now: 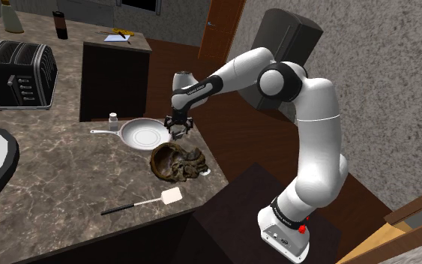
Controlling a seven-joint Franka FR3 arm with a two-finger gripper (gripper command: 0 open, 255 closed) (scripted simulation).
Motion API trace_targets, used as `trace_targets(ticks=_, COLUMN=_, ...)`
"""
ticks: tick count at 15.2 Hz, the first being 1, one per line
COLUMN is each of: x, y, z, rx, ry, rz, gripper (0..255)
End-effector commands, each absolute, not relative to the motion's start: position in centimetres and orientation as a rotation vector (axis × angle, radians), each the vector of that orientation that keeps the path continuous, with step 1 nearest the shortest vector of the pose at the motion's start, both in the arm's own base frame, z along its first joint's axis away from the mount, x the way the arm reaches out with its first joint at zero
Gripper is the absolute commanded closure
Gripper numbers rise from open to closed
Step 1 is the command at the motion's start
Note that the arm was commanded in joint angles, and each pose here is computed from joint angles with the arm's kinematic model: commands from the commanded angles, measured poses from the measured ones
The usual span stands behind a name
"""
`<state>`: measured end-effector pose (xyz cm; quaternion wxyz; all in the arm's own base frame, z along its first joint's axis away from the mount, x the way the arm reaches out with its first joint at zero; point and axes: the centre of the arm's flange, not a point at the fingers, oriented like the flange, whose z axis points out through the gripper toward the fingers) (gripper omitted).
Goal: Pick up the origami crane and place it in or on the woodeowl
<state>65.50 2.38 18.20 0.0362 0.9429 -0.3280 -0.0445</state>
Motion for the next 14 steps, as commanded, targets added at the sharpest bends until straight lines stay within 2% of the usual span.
trace_targets(ticks=1, x=65.5, y=2.4, z=18.2, rx=2.896, ry=-1.007, rz=-0.137, gripper=0)
trace_targets(ticks=2, x=65.5, y=2.4, z=18.2, rx=2.896, ry=-1.007, rz=-0.137, gripper=255)
trace_targets(ticks=14, x=65.5, y=2.4, z=19.8, rx=2.896, ry=-1.007, rz=-0.136, gripper=255)
